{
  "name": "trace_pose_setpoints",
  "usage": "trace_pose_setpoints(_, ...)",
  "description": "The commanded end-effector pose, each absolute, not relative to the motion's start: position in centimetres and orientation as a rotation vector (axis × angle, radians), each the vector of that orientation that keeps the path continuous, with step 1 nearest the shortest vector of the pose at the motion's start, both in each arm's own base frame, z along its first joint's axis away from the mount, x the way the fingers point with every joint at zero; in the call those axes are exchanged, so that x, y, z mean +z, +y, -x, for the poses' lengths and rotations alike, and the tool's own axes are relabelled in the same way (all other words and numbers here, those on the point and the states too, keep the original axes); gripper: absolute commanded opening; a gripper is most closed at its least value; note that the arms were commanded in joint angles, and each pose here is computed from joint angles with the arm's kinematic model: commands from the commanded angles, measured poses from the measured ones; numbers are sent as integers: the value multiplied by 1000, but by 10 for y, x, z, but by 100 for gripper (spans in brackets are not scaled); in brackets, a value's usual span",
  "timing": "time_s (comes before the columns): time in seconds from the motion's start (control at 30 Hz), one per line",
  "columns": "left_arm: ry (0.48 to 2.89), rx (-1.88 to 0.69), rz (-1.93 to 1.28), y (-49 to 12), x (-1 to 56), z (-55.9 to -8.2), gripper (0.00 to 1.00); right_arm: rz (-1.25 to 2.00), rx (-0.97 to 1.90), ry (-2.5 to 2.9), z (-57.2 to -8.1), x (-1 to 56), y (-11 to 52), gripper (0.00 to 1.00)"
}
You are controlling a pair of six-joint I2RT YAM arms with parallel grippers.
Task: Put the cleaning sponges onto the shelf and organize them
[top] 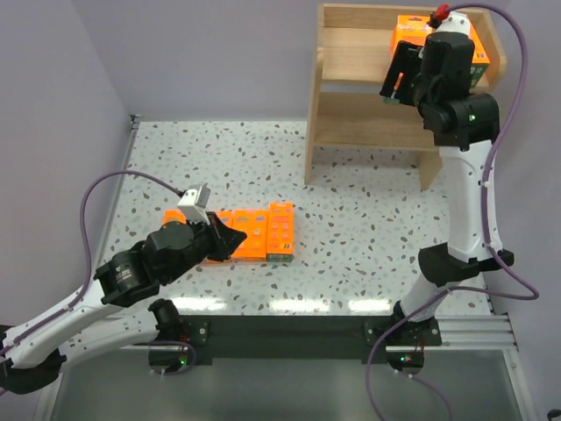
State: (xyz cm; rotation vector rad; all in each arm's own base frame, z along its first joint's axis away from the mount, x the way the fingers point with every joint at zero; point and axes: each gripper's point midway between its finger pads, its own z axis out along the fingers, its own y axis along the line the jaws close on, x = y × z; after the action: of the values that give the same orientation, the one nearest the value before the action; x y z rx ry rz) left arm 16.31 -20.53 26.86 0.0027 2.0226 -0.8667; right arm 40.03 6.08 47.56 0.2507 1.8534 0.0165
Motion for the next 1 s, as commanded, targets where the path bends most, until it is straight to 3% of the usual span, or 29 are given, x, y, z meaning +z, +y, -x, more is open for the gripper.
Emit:
trace_pose_setpoints(0.0, 1938, -924, 5, -206, 297, -165, 0, -179, 60, 1760, -392, 508, 59, 0)
trace_pose_setpoints(0.23, 1937, -917, 5, -207, 296, -167, 0, -188, 33, 1759, -411, 506, 40, 1)
trace_pose_setpoints(0.47, 1944, -905, -9, -210, 293, -169, 0, -199, 28, 1767, -429, 499, 30, 10)
trace_pose_setpoints(0.53, 1945, -899, -9, -210, 291, -170, 0, -203, 36, 1769, -435, 497, 26, 19)
trace_pose_setpoints(0.57, 1943, -900, -9, -210, 292, -170, 0, -207, 37, 1771, -437, 495, 25, 29)
trace_pose_setpoints(0.63, 1942, -898, -10, -211, 292, -170, 0, -220, 29, 1778, -445, 490, 20, 35)
trace_pose_setpoints(0.67, 1944, -896, -10, -210, 291, -170, 0, -228, 27, 1771, -447, 491, 18, 43)
trace_pose_setpoints(0.8, 1947, -893, -6, -210, 291, -170, 0, -249, 23, 1730, -457, 499, 12, 53)
trace_pose_setpoints(0.87, 1948, -891, -5, -210, 290, -171, 0, -261, 17, 1705, -459, 505, 9, 69)
trace_pose_setpoints(0.97, 1948, -886, -5, -211, 290, -172, 0, -270, 6, 1691, -463, 507, 7, 81)
